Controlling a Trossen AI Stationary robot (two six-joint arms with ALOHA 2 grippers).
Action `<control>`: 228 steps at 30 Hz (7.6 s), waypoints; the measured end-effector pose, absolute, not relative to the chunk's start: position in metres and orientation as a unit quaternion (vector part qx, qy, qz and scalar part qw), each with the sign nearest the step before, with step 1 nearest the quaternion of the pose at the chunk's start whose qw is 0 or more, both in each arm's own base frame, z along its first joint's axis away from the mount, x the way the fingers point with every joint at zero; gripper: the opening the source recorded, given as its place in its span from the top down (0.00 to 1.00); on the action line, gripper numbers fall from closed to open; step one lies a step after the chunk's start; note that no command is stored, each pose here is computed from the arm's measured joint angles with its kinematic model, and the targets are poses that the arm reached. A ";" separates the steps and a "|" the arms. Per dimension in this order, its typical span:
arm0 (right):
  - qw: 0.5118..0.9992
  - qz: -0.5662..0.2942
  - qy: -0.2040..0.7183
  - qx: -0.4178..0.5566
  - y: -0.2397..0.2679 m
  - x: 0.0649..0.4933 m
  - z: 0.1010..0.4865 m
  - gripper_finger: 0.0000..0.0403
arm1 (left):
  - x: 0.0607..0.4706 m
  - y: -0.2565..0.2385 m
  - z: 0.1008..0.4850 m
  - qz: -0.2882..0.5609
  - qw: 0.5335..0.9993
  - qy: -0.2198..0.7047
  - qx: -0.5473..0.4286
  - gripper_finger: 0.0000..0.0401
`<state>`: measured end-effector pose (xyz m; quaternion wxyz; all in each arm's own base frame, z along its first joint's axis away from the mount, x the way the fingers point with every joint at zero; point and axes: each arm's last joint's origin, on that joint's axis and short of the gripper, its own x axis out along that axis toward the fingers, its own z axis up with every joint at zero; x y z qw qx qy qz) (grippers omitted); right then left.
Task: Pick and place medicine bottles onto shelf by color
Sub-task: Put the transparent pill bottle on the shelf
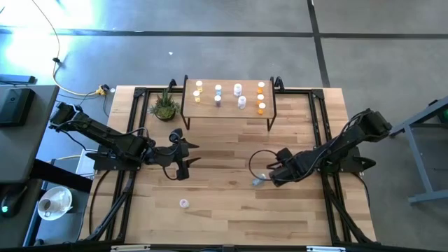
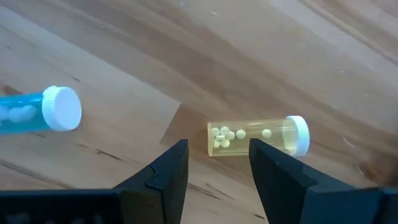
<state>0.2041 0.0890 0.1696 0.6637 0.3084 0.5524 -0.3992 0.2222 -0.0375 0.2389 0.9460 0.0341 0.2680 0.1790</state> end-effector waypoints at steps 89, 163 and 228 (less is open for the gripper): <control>0.944 -0.099 0.305 0.075 0.072 0.289 0.206 0.60 | 0.170 -0.186 0.118 0.066 0.910 0.384 -0.144 0.50; 0.964 -0.044 0.262 0.033 0.075 0.296 0.215 0.60 | 0.275 -0.050 0.140 0.081 0.949 0.303 -0.032 0.63; 0.964 0.044 0.261 -0.010 0.034 0.393 0.218 0.52 | 0.296 -0.014 0.160 0.098 0.946 0.301 -0.061 0.63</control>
